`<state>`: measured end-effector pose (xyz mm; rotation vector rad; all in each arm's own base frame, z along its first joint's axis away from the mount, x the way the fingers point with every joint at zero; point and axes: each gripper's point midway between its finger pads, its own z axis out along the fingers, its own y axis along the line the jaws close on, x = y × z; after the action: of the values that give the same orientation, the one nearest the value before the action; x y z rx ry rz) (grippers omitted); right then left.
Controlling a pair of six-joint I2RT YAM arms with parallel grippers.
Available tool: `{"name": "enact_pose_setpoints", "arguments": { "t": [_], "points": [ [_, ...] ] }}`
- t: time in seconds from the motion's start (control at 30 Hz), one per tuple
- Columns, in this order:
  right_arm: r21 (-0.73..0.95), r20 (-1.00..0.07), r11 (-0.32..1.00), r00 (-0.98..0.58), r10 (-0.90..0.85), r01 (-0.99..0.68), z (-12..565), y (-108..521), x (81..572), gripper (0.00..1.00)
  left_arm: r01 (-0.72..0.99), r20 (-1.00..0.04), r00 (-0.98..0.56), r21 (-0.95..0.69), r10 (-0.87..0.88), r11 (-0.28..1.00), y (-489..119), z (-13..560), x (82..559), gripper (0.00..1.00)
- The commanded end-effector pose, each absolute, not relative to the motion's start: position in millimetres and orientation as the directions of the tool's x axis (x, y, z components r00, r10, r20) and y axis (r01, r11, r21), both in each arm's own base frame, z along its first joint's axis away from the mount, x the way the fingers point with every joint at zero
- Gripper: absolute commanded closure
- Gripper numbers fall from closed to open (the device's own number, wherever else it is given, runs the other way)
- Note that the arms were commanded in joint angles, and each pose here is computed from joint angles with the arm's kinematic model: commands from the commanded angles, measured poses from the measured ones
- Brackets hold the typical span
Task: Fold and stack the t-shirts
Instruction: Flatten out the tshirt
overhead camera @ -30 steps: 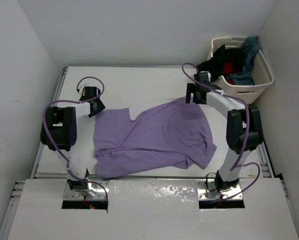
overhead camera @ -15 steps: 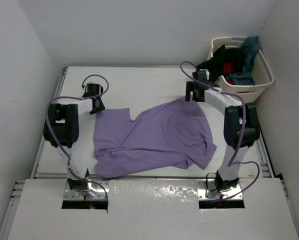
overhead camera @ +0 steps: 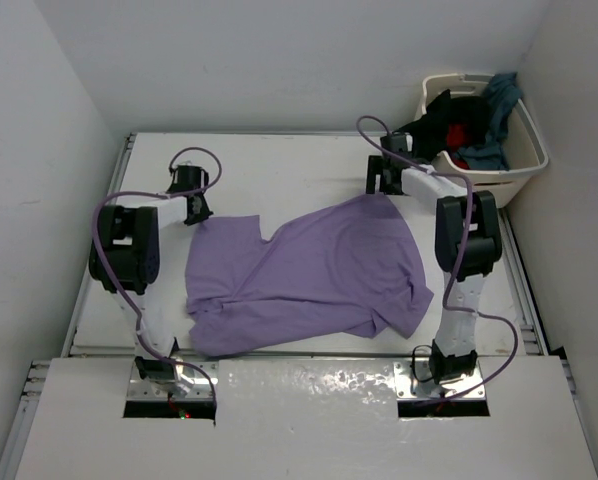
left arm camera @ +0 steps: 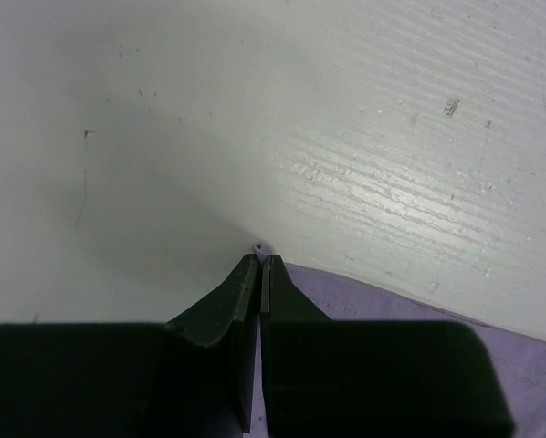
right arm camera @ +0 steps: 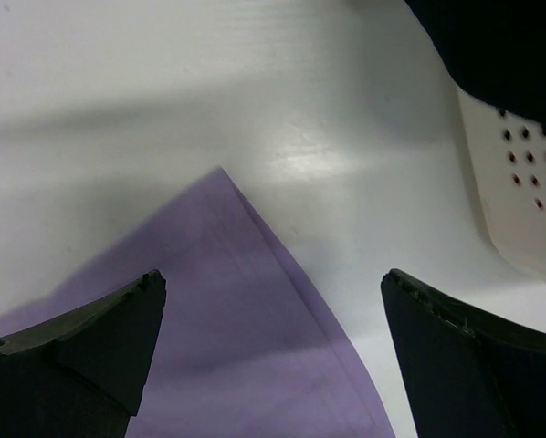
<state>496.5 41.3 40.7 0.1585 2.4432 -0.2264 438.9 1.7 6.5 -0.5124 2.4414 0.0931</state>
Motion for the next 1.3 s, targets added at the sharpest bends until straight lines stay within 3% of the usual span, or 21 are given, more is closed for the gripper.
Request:
{"name": "enact_pose_setpoints", "arguments": {
  "t": [0.0,0.17,0.4,0.9,0.97,1.13,1.27],
  "points": [
    [-0.045,-0.702,0.984,-0.707,0.091,0.172,54,53,532,0.02,-0.385,-0.51,-0.789,-0.024,-0.342,0.923,-4,-11,404,1.0],
    [-0.019,-0.699,0.981,-0.704,0.125,0.194,38,59,554,0.06,-0.408,-0.594,-0.718,-0.064,-0.364,0.911,-1,21,409,1.0],
    [-0.031,-0.663,0.975,-0.735,0.147,0.222,10,57,547,0.12,-0.378,-0.645,-0.671,-0.126,-0.365,0.917,-7,46,412,1.0],
    [0.032,-0.617,0.966,-0.756,0.221,0.256,-17,61,510,0.75,-0.355,-0.677,-0.629,-0.185,-0.381,0.916,-16,77,426,1.0],
    [0.053,-0.632,0.967,-0.741,0.227,0.251,-11,62,509,0.97,-0.344,-0.687,-0.617,-0.204,-0.384,0.917,-18,84,428,1.0],
    [0.046,-0.71,0.978,-0.683,0.174,0.201,25,61,519,1.0,-0.317,-0.729,-0.568,-0.233,-0.381,0.919,-22,114,434,1.0],
    [0.036,-0.836,0.979,-0.531,0.139,0.2,110,49,526,1.0,-0.305,-0.779,-0.492,-0.264,-0.389,0.915,-22,158,436,1.0]
  ]
}}
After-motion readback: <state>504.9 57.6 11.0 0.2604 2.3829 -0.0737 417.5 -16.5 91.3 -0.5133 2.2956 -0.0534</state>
